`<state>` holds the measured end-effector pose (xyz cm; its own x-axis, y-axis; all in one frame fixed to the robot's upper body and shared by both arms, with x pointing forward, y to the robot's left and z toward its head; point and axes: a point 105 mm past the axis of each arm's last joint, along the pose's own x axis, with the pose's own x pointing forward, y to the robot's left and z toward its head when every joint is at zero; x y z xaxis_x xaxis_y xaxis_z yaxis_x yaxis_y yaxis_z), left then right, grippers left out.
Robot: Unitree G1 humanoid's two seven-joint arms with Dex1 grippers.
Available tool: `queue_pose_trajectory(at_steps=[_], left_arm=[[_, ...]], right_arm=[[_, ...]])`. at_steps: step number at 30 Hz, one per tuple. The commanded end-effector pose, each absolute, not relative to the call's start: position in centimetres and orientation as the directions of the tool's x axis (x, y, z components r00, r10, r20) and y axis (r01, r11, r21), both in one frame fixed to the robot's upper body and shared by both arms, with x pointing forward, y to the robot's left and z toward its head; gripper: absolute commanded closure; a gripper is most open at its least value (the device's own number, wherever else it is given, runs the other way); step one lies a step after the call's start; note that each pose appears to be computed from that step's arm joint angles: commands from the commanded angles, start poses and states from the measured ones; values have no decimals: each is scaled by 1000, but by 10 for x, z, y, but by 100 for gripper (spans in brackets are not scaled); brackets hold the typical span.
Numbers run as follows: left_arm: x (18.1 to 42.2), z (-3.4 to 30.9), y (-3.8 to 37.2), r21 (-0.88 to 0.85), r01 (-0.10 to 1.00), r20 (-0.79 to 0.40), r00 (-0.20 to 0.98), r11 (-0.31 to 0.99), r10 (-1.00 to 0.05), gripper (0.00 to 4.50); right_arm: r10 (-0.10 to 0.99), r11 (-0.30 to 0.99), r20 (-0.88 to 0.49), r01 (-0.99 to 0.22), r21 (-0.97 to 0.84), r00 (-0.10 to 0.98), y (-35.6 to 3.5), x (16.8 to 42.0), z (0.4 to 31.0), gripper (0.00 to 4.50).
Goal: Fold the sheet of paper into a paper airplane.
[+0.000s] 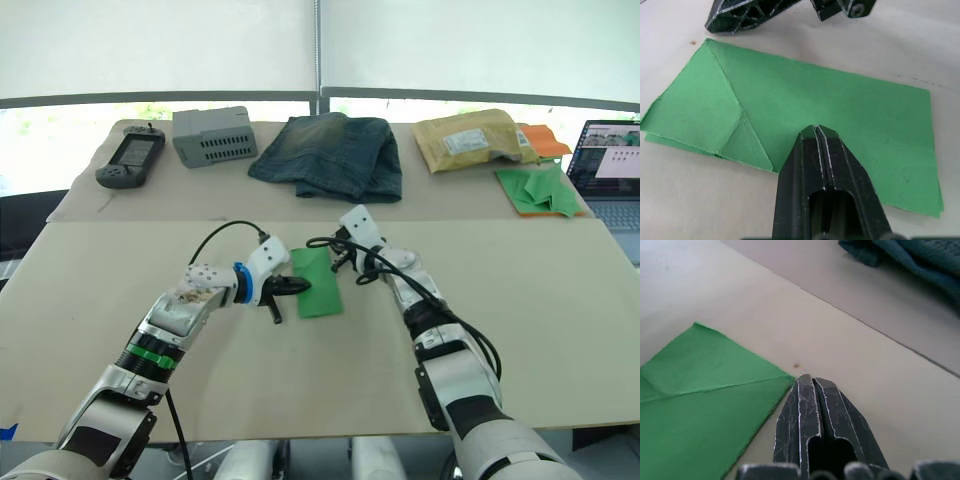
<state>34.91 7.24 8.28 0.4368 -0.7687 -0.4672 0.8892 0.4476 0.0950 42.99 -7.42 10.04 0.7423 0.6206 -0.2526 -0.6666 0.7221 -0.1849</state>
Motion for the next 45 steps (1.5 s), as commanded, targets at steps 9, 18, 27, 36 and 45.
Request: queue_pose_trajectory(at_steps=[9, 18, 27, 36, 45], left_arm=[[344, 66, 74, 70, 890, -520, 419, 451, -744, 450], [343, 65, 76, 70, 887, -521, 422, 456, -742, 450], [343, 64, 75, 72, 893, -525, 412, 444, -745, 450], [344, 64, 77, 77, 896, -530, 409, 437, -743, 450], [347, 66, 74, 89, 906, -519, 398, 415, -757, 450]], right_arm=[[697, 669, -138, -707, -229, 704, -59, 432, 130, 441], [711, 637, -223, -745, -198, 667, -57, 426, 101, 441], [798, 514, -252, -836, -191, 548, -47, 393, 77, 441], [794, 528, -261, -836, -150, 548, -71, 360, 58, 441], [802, 516, -308, -853, -74, 512, -94, 328, 42, 441]])
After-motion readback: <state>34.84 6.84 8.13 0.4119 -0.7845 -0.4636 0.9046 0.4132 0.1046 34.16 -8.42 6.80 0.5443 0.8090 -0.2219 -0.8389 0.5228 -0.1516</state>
